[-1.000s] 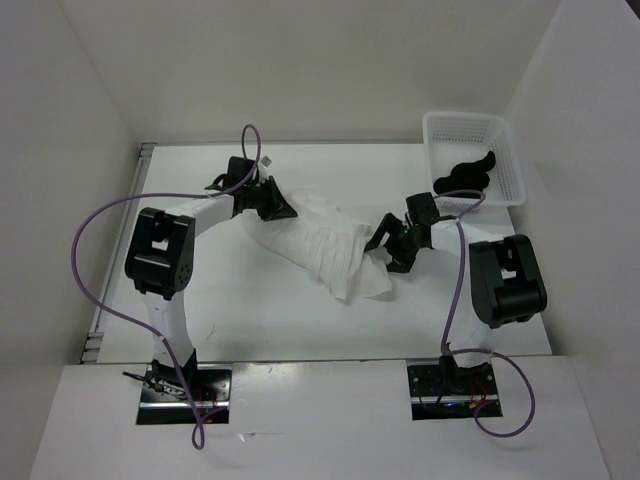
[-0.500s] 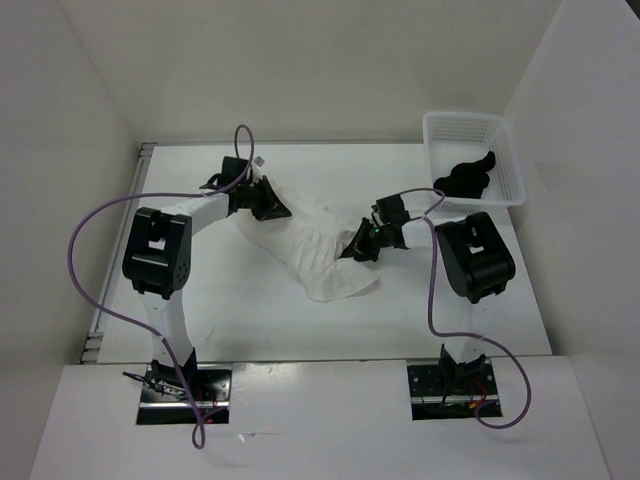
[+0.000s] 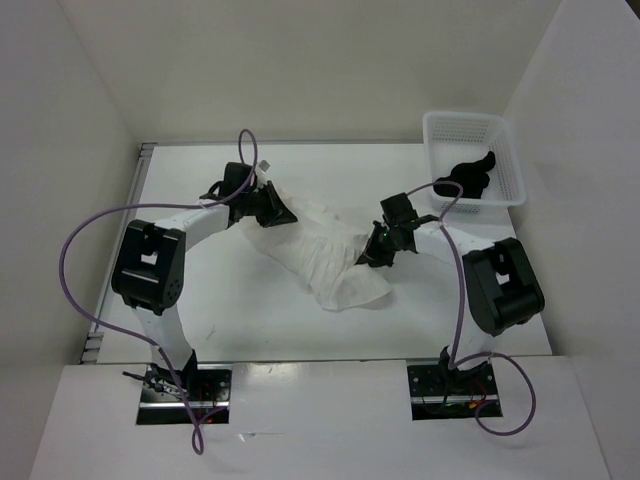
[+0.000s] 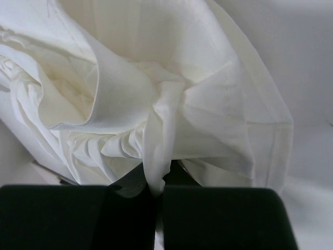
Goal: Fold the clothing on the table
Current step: Fold the skirt
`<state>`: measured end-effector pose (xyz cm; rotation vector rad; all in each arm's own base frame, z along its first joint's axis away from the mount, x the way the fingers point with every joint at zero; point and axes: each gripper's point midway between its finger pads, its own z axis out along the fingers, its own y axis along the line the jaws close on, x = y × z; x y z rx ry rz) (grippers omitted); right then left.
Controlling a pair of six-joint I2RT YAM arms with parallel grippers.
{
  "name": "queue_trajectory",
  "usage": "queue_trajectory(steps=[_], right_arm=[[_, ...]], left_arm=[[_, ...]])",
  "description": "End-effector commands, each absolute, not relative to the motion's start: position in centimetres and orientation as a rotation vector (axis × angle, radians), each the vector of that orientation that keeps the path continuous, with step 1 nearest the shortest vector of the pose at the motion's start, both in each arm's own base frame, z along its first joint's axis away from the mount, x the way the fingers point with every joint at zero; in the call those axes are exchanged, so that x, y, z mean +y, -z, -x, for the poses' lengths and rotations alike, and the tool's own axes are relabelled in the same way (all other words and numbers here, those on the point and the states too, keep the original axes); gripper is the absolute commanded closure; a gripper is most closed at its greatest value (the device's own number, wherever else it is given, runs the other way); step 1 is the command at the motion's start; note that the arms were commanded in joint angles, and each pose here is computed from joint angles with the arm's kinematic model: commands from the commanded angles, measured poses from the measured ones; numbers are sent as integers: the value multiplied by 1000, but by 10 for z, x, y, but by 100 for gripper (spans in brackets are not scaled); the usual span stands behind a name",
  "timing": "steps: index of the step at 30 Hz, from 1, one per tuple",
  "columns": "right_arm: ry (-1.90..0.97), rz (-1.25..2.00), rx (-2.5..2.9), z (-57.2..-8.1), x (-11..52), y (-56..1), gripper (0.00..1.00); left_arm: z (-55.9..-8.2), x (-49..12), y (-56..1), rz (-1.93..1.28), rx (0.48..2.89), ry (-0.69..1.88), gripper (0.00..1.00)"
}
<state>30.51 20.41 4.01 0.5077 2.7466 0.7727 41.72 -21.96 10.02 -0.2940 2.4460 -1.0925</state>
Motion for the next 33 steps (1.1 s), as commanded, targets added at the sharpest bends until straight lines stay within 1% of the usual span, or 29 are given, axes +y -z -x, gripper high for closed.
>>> queue_trajectory(steps=[1, 3, 8, 11, 13, 16, 18, 20, 23, 26, 29, 33], right_arm=[[-596, -550, 2832, -272, 177, -38, 99], [-562, -569, 2881, -254, 170, -35, 99], [-523, -598, 2850, -239, 158, -63, 99], [-538, -605, 2831, -233, 156, -76, 99], [-523, -608, 2832, -231, 154, -77, 99], [-531, -618, 2822, -231, 154, -79, 99], [-547, -624, 2801, -232, 155, -85, 99], [-558, -622, 2804, -231, 156, -85, 99], [-565, -619, 2795, -230, 156, -90, 99], [-567, -618, 2792, -225, 154, -92, 99], [-578, -630, 2798, -217, 153, -94, 99], [-576, -645, 2801, -208, 150, -95, 99]], left_arm=[[-413, -245, -135, 200, 2336, 1179, 97], [-407, -257, -139, 184, 2338, 1192, 97], [-394, -284, -132, 166, 2363, 1243, 97], [-371, -314, -126, 104, 2403, 1326, 97], [-354, -333, -123, 69, 2434, 1331, 97], [-340, -343, -115, 59, 2470, 1278, 100], [-337, -342, -90, 118, 2533, 1219, 100], [-337, -341, -76, 139, 2561, 1170, 100], [-348, -329, -49, 232, 2588, 1021, 100], [-356, -325, -33, 261, 2592, 959, 100], [-370, -335, -29, 262, 2559, 984, 100], [-373, -354, -29, 247, 2531, 1085, 100]])
